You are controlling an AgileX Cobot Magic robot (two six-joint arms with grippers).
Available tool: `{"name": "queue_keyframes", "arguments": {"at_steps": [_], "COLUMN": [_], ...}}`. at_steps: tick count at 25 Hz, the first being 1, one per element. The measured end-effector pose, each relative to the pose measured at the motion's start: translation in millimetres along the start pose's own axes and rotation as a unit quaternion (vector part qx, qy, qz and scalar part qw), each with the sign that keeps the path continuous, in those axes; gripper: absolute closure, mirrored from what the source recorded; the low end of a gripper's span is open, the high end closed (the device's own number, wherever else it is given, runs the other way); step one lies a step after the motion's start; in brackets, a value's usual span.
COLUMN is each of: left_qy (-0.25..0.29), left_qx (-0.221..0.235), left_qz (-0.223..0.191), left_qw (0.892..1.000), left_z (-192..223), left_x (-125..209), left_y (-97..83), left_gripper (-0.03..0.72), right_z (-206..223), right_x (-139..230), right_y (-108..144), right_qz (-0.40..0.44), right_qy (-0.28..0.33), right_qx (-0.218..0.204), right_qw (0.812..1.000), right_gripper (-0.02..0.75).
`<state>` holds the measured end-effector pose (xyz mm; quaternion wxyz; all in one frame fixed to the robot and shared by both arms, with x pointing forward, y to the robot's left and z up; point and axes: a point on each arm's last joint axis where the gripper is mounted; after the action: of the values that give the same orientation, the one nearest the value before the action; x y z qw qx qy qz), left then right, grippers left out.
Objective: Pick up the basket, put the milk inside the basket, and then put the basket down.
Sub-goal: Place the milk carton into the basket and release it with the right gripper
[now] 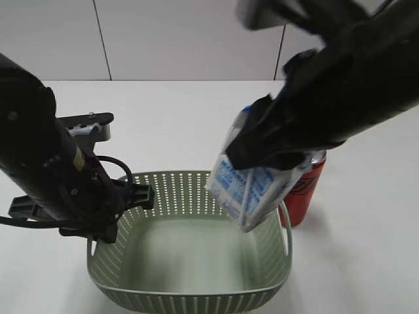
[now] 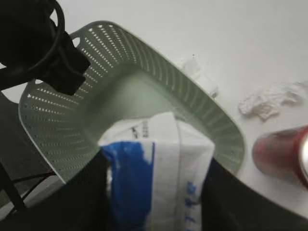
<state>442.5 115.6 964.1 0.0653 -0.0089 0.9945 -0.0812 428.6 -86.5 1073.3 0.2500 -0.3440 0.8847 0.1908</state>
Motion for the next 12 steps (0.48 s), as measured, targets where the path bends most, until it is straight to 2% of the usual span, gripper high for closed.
{"name": "queue_keyframes", "arguments": {"at_steps": [5,12], "left_qy": [0.000,0.007], "left_qx": [0.000,-0.006], "left_qz": [0.000,0.000], "left_qw": [1.000,1.000], "left_z": [0.0,0.0], "left_x": [0.0,1.3], "left_y": [0.0,1.1], "left_gripper": [0.683,0.683], "right_z": [50.1,100.0], "right_x": [3.6,13.2], "right_y": [11.9,7.5], "right_qz": [-0.023,-0.022], "right_qy": [0.044,0.089], "right_qx": [0.007,0.018], "right_qw": [0.999,0.996], "right_gripper": [0.421,0.421]}}
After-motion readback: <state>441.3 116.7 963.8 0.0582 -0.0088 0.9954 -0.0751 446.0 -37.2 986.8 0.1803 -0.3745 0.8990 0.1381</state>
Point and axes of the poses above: a point on each arm's last joint axis where the gripper is mounted, z pointing out along that axis toward the gripper, y along the wrist's bending axis when the last joint is at zero, x = y × z, and after that the axes turned 2 degrees about -z, right-handed
